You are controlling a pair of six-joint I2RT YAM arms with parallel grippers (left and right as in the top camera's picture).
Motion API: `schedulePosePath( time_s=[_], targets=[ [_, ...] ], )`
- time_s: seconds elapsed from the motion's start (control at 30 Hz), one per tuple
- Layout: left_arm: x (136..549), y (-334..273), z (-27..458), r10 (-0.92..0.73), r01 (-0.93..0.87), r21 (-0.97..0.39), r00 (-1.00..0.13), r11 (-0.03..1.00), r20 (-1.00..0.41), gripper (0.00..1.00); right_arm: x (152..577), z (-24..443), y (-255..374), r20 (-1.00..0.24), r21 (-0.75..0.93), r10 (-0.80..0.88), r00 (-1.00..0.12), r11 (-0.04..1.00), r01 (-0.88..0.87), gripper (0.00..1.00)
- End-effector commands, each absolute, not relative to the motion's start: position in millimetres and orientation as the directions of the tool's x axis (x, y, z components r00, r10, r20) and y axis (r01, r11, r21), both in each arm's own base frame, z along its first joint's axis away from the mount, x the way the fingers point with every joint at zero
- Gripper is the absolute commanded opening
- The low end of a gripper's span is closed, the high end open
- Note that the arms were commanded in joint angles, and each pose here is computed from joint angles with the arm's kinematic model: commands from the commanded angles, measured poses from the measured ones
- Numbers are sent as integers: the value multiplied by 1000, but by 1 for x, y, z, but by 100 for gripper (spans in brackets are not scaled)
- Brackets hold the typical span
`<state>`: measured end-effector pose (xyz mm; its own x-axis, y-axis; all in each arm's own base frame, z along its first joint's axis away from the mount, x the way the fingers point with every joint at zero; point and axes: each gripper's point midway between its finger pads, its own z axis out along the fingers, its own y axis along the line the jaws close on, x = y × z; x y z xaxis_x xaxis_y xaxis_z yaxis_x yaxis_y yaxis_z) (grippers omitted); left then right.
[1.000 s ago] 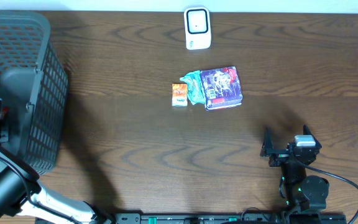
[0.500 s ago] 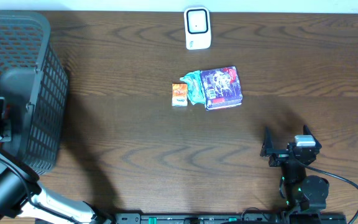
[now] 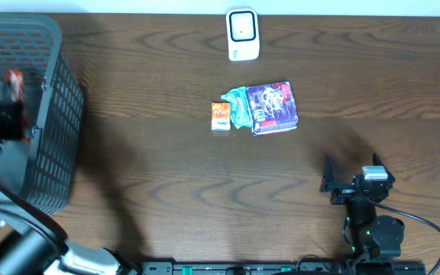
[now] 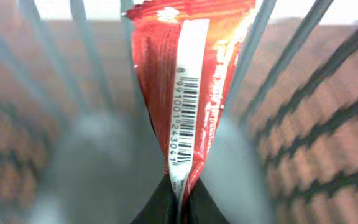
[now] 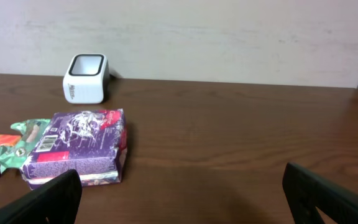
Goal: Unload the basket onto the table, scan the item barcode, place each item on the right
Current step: 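Grasp the red snack bar in the basket with the left gripper, then carry the red snack bar to the table near the scanner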
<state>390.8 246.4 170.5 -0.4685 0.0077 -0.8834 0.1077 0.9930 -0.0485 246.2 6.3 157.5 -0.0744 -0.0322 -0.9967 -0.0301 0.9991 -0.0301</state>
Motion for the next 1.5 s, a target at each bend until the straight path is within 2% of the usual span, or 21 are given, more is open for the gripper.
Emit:
schedulePosePath(
  time_s=[0.0, 0.17, 0.43, 0.63, 0.83, 0.97, 1.07, 1.23, 1.47],
  targets=[
    [399, 215, 239, -19, 189, -84, -324, 978, -946, 7, 246, 156, 5, -996, -38, -40, -74, 999, -24, 99],
    [394, 197, 317, 44, 183, 14, -162, 983, -986, 7, 246, 156, 5, -996, -38, -40, -74, 999, -24, 99],
    [364, 161, 391, 122, 186, 116, -23, 976, -992, 7, 246, 156, 5, -996, -38, -40, -74, 999, -24, 99],
    [354, 109, 421, 202, 358, 228, 107, 905, -973, 7, 246, 156, 5, -996, -38, -40, -74, 999, -24, 99],
    [364, 63, 426, 168, 472, 215, 139, 855, -976, 7, 246, 156, 5, -996, -38, -40, -74, 999, -24, 99],
    [373, 9, 429, 153, 576, 226, 175, 786, -973, 7, 246, 156, 5, -996, -38, -40, -74, 999, -24, 99],
    [387, -20, 428, 82, 586, 143, 130, 797, -988, 7, 246, 156, 5, -996, -38, -40, -74, 999, -24, 99],
    [422, -60, 403, -53, 531, -61, -30, 845, -998, 7, 246, 156, 5, -996, -38, -40, -74, 999, -24, 99],
    [458, -129, 322, -172, 438, -309, -325, 844, -930, 7, 246, 156, 5, -996, -38, -40, -74, 999, -24, 99]
  ],
)
